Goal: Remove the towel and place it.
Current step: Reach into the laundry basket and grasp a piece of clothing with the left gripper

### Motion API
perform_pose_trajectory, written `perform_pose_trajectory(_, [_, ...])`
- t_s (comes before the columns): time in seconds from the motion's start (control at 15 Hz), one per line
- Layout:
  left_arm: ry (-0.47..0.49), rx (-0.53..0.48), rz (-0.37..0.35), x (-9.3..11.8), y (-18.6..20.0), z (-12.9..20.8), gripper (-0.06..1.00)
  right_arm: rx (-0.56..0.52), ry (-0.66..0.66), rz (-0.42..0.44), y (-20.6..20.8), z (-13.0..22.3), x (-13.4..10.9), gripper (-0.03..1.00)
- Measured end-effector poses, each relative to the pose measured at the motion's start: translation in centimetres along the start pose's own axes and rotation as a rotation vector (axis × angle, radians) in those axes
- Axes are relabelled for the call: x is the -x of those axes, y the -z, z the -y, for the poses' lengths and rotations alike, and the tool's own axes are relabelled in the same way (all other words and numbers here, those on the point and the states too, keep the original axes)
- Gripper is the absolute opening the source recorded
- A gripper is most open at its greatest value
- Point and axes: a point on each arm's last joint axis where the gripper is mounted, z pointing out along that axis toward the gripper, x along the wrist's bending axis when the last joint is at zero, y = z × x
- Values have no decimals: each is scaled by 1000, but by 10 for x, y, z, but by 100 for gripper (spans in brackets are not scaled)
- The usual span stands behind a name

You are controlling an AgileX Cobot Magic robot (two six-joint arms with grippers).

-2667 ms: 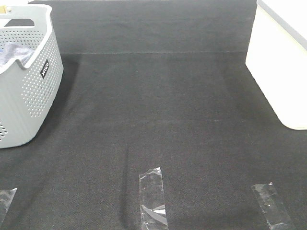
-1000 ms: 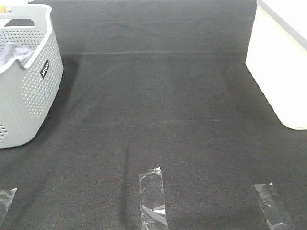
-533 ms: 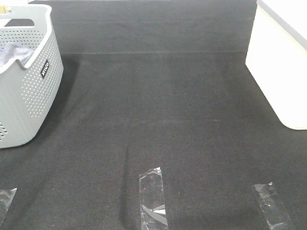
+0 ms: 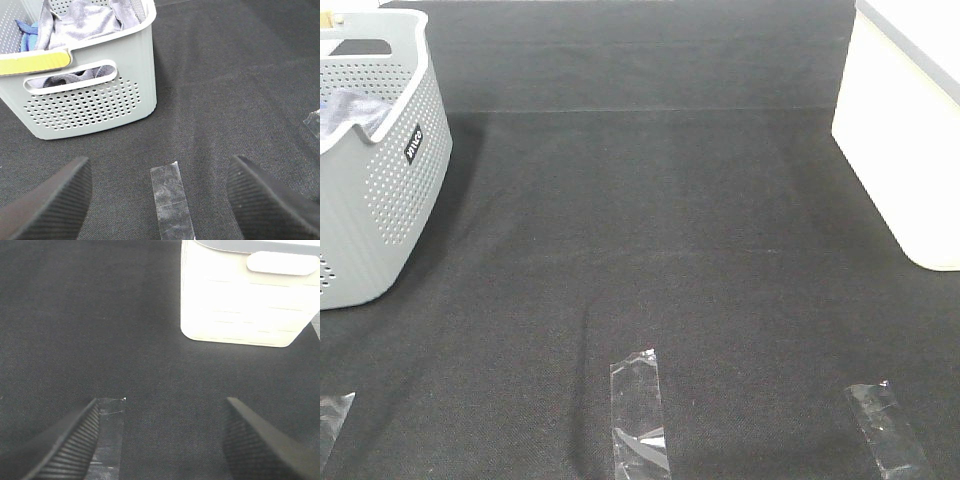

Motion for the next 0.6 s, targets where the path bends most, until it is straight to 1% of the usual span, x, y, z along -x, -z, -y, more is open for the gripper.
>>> perform_pose_trajectory(0.6, [0, 0, 0, 0, 0, 0, 72, 0, 0, 0, 0, 0, 0, 65])
